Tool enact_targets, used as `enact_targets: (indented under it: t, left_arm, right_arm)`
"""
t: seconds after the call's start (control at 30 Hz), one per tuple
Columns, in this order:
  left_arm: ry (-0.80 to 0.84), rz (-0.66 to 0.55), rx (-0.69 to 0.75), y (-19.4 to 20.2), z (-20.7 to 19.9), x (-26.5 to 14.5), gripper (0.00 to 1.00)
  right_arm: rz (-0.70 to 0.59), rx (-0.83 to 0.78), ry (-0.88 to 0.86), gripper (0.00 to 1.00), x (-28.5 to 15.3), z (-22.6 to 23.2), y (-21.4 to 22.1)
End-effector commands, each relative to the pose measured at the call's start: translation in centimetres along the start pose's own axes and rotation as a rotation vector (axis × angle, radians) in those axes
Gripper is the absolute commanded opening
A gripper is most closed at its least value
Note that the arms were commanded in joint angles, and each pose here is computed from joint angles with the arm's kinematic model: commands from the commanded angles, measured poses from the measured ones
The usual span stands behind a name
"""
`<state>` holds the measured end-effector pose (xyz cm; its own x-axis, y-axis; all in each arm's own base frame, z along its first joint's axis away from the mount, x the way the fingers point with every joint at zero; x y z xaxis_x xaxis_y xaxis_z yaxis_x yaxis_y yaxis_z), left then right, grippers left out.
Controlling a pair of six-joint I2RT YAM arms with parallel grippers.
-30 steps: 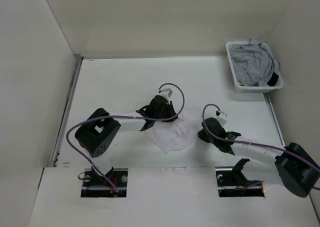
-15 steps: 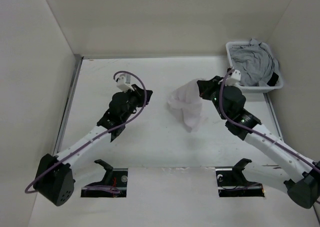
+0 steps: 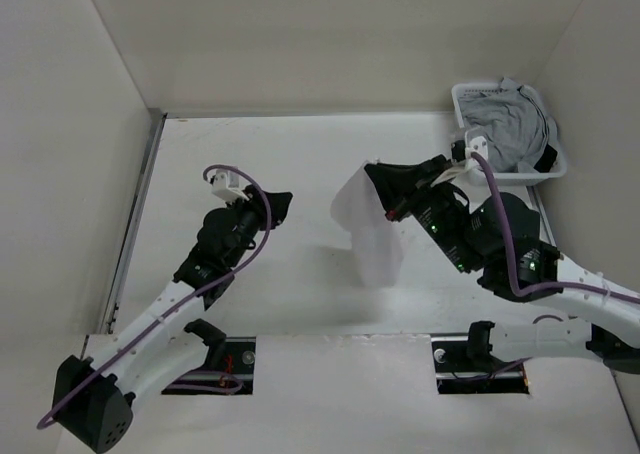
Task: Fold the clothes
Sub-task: Flatten the tank top out
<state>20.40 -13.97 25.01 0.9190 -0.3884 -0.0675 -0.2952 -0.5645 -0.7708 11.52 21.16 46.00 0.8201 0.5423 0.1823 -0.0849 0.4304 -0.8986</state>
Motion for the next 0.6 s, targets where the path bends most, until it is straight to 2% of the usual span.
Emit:
enact_targets:
  t: [0.0, 0.1, 0.23, 0.43, 0.57]
  left_arm:
    - [0.040, -0.084, -0.008, -1.1, -0.3, -1.7, 0.28]
    - [0.011, -0.129, -0.012, -1.7, 0.4, -2.8, 0.30]
    - [-0.066, -0.142, -0.009, -1.7, 1.6, -3.3, 0.31]
    - [-0.185, -0.128, -0.009, -0.9, 3.5, -2.4, 0.31]
    - [-0.236, -0.093, -0.010, 0.0, 4.2, -1.5, 0.32]
  right_arm:
    - [-0.070, -0.054, 0.010, 0.02, -1.0, 0.9, -3.0]
    - [-0.078, -0.027, -0.072, 0.02, -1.4, 1.3, -3.0]
    - [-0.030, -0.020, -0.045, 0.03, 1.8, -2.6, 1.4]
    - [0.161, 0.131, -0.086, 0.06, 9.9, -14.2, 12.1]
    - [0.225, 0.269, -0.013, 0.08, 16.0, -21.4, 16.0]
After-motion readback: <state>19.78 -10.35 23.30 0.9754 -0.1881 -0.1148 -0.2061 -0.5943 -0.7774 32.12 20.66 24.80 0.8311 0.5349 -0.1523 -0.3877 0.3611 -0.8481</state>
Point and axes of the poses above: each gripper's point midway between its finger pads, its own x axis out along the fingers, its own z axis along the line the jaws close on, y = z × x, the point moved 10 cm from there along -x, back along the fingers, and after that the axes turned 2 degrees about x, right-handed, at the moved point
